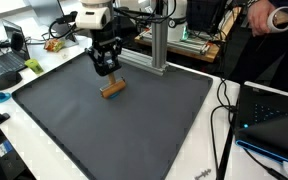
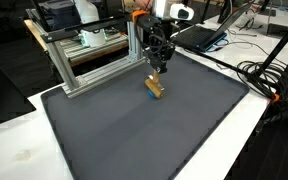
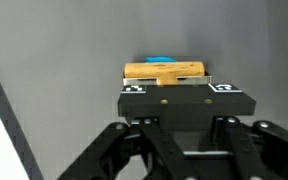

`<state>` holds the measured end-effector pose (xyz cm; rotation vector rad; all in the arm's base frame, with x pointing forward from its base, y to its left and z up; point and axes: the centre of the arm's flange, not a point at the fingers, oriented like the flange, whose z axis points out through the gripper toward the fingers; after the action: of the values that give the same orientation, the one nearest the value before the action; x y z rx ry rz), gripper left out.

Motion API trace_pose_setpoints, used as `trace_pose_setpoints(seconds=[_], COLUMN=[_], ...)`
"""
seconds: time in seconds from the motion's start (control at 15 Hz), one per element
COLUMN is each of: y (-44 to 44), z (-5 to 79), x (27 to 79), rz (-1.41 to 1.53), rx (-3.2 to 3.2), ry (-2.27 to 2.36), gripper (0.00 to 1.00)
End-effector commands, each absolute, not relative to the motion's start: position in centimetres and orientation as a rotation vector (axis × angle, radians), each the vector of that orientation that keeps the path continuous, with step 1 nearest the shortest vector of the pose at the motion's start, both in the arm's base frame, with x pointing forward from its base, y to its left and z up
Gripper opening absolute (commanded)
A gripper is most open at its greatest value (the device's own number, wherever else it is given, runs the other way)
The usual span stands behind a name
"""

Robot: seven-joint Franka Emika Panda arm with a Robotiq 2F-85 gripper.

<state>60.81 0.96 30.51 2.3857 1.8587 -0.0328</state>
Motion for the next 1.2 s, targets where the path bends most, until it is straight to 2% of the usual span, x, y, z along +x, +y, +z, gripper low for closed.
trace_pose_setpoints(seconds=[0.0,1.13], y=[-0.2,-1.4], z=[27.2,26.9], x=[60.5,60.4], rz=[-0.121,-0.187], rx=[2.368,2.341], ry=[1.903,1.900], gripper=[0.22,0.22])
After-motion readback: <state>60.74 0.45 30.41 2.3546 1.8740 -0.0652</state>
